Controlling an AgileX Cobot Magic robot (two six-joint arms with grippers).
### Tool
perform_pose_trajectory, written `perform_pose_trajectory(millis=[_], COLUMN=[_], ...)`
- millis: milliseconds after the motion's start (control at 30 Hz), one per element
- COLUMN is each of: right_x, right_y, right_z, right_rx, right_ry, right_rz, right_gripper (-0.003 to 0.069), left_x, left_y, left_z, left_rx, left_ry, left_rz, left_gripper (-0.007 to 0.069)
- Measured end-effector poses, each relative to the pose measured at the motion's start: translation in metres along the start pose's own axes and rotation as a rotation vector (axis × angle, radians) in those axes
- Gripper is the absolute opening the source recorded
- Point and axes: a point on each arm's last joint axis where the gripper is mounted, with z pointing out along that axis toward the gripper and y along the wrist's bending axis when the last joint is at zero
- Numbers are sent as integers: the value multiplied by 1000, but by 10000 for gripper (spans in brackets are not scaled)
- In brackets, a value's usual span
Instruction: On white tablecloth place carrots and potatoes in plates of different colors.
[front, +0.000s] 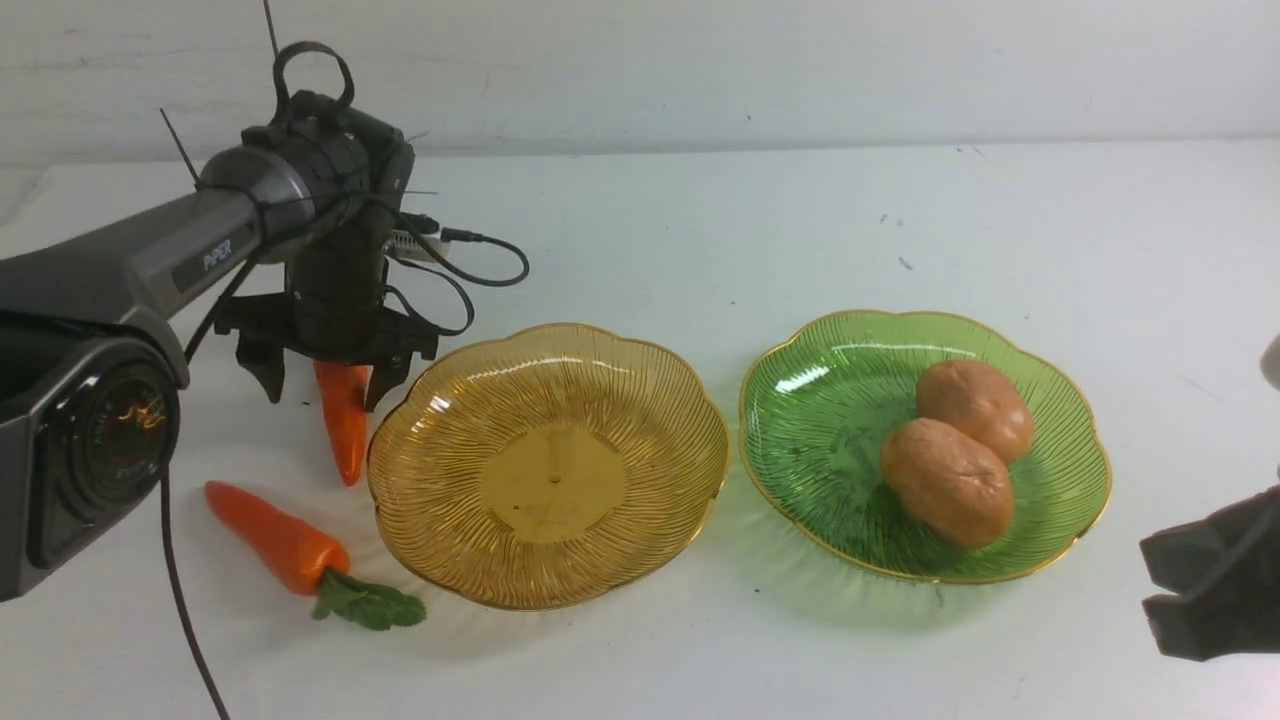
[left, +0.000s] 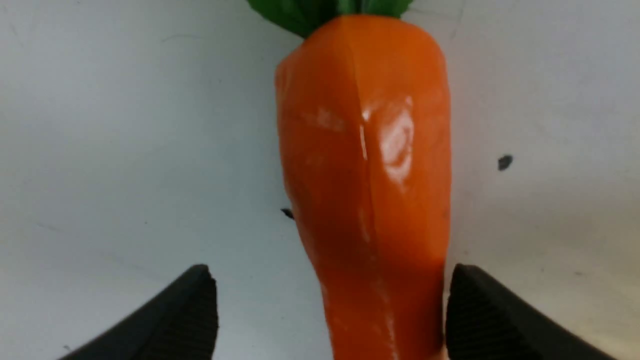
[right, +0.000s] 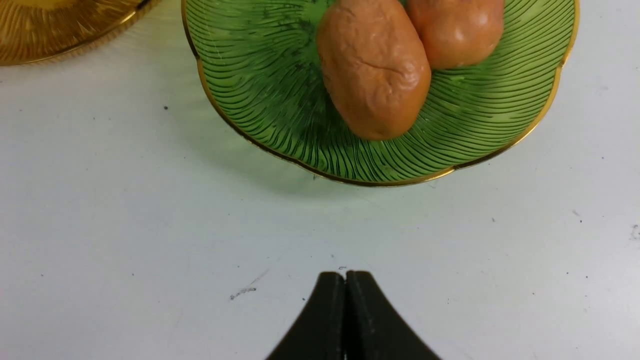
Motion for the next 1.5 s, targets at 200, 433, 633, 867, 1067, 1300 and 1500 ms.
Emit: perform_pose_trajectory(millis=[200,433,633,867,1067,1300,1500], right_x=[0,0,0,0,-1,-1,0], right_y=[0,0,0,2,3,3,3], right_z=[0,0,0,0,0,0,0], right_rx=[0,0,0,-22,-31,-31,-31], right_ry=[0,0,0,-3,-5,-5,-3], right_rz=[0,0,0,25,34,35,27], right_gripper=[-15,-15,-15,-15,-15,-15,-15], left_x=[0,-11,-8,89,118,108,109], left_y=[-5,-2,24,-30,-95,-107,-99], left_z=[11,-18,-139,-202,-145,-122,-134], left_rx=[10,53,268,588,511,453,415], left_ry=[26,-53,-282,-221,-111,-157,-95], left_rz=[0,58,52,384,515,533,503], left_gripper=[379,206,206,206,237,459,521])
